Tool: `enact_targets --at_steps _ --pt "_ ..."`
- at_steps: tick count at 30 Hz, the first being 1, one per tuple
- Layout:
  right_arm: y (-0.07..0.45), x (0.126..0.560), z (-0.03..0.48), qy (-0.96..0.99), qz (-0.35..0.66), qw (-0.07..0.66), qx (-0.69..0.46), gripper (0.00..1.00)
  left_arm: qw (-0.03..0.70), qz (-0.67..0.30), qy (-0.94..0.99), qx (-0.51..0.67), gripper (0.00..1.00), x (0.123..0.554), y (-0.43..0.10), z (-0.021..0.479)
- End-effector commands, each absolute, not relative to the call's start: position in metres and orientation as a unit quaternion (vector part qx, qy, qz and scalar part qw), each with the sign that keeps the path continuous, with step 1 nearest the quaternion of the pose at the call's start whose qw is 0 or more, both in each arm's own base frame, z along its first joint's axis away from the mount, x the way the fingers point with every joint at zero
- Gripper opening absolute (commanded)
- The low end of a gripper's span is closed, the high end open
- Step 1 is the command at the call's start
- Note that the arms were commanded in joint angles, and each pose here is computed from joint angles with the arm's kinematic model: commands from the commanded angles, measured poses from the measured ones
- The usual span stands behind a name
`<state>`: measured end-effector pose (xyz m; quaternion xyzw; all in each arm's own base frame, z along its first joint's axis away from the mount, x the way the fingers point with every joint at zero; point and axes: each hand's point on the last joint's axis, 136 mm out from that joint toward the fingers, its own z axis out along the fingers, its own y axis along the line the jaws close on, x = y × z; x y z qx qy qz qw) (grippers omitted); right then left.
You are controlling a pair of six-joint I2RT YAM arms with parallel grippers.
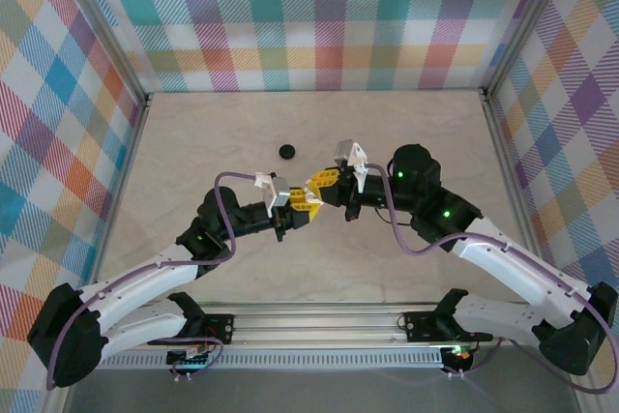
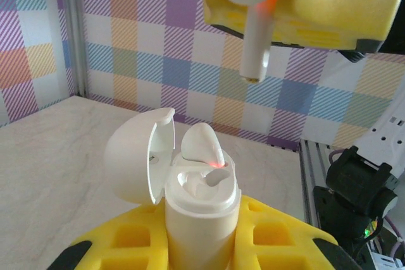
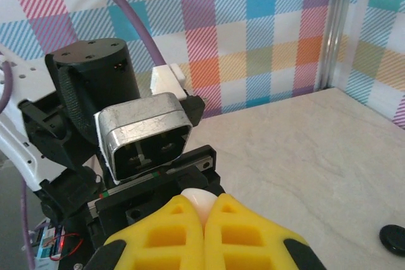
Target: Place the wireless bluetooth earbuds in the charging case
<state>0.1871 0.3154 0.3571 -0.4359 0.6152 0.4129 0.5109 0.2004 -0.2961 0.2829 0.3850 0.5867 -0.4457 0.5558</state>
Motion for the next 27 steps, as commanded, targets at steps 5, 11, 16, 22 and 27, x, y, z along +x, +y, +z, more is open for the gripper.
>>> enact_targets --at_steps 5,11,16,22,27 --pt "0.314 0.217 0.359 0.664 0.365 0.548 -0.356 0.00 0.589 -0.417 0.595 0.353 0.00 0.213 -0.289 0.304" --pt "0.318 0.220 0.354 0.675 0.368 0.538 -0.346 0.00 0.599 -0.408 0.598 0.342 0.00 0.216 -0.284 0.304" --pt "0.320 0.221 0.350 0.681 0.368 0.533 -0.341 0.00 0.604 -0.405 0.598 0.336 0.00 0.217 -0.282 0.306" --pt "0.323 0.222 0.344 0.687 0.378 0.526 -0.329 0.00 0.603 -0.401 0.606 0.329 0.00 0.221 -0.282 0.304" --pt "0.326 0.222 0.344 0.687 0.386 0.522 -0.327 0.00 0.599 -0.399 0.612 0.328 0.00 0.224 -0.283 0.300"
